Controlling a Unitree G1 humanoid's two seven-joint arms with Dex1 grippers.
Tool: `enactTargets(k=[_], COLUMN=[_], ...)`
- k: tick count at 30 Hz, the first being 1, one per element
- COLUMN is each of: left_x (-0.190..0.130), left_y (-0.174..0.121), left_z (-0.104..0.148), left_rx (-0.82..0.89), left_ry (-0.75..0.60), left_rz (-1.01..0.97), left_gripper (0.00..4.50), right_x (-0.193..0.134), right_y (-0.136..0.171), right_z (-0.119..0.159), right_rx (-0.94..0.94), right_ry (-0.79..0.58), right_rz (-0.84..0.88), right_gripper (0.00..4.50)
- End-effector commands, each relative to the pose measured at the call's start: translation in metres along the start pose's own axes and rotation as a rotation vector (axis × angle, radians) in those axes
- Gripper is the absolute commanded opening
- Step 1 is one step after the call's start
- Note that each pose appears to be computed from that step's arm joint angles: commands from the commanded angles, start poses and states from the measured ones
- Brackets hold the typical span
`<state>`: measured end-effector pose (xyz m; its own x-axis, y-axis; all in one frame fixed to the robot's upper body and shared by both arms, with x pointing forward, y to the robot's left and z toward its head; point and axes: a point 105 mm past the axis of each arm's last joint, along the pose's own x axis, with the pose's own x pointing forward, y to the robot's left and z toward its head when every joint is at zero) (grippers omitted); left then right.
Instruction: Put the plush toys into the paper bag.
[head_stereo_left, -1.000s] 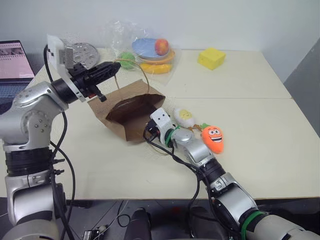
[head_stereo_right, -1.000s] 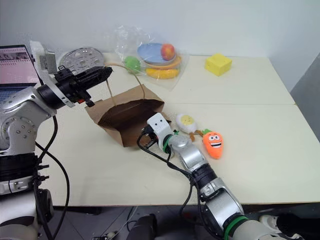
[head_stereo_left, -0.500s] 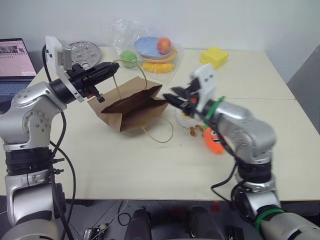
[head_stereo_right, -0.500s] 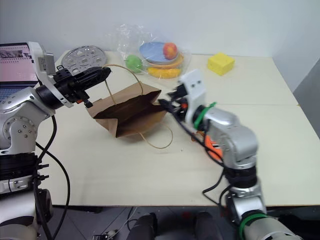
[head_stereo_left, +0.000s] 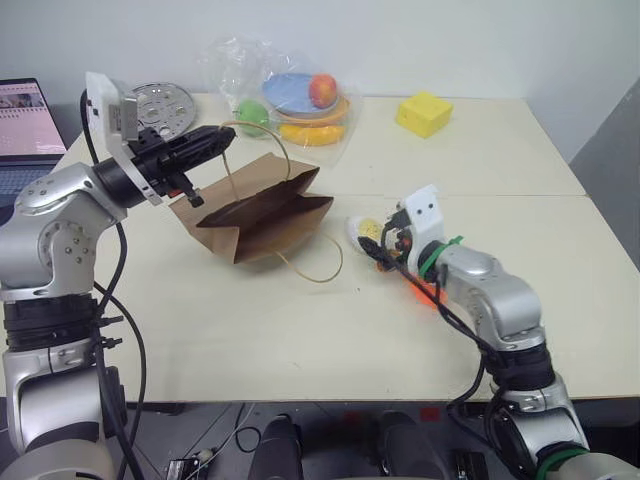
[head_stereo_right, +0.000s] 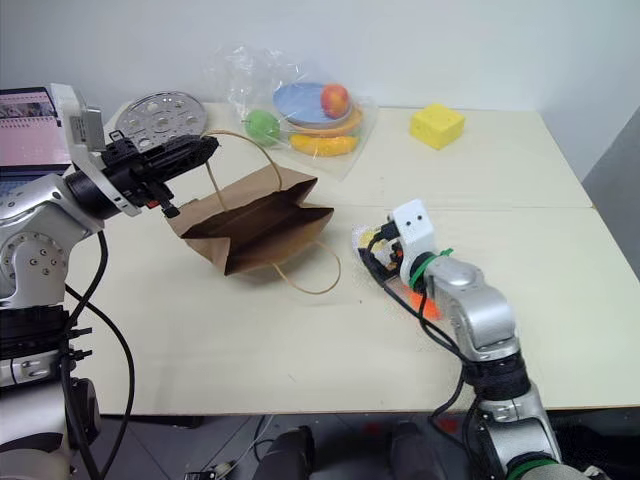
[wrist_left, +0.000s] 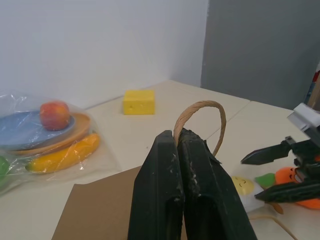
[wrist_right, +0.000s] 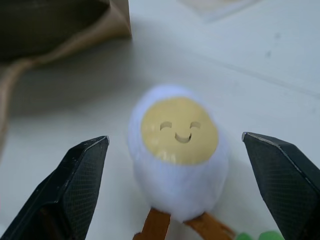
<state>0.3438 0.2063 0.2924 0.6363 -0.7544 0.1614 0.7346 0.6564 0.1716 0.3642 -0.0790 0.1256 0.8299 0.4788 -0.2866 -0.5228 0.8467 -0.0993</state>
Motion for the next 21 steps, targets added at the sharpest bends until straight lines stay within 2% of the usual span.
enactTargets(k=[1,7,10,18,21], left_x=[-0.003,-0.004,-0.005,-0.004,-0.003], left_y=[-0.002,-0.002,-0.002,-0.003,-0.003], left_z=[0.013,0.015,0.017,0.020,0.019], left_rx=[0.044,0.048,0.049,0.044,0.045], left_ry=[-0.021,-0.020,-0.024,-0.034,-0.031], left_rz=[-0.003,-0.002,-0.002,-0.003,-0.001], left_gripper=[0.00,0.00,0.00,0.00,0.00], right_x=[-0.001,0.005,0.005,0.004,0.004], right_y=[-0.008,-0.006,0.000,0.004,0.001], right_z=[0.002,-0.002,0.005,0.004,0.003], right_rx=[-0.038,0.021,0.031,0.037,0.030], right_ry=[-0.028,-0.030,-0.065,-0.069,-0.070], right_rz=[-0.026,-0.002,0.043,0.060,0.048], right_gripper=[4.48,4.48,3.92,0.96,0.10])
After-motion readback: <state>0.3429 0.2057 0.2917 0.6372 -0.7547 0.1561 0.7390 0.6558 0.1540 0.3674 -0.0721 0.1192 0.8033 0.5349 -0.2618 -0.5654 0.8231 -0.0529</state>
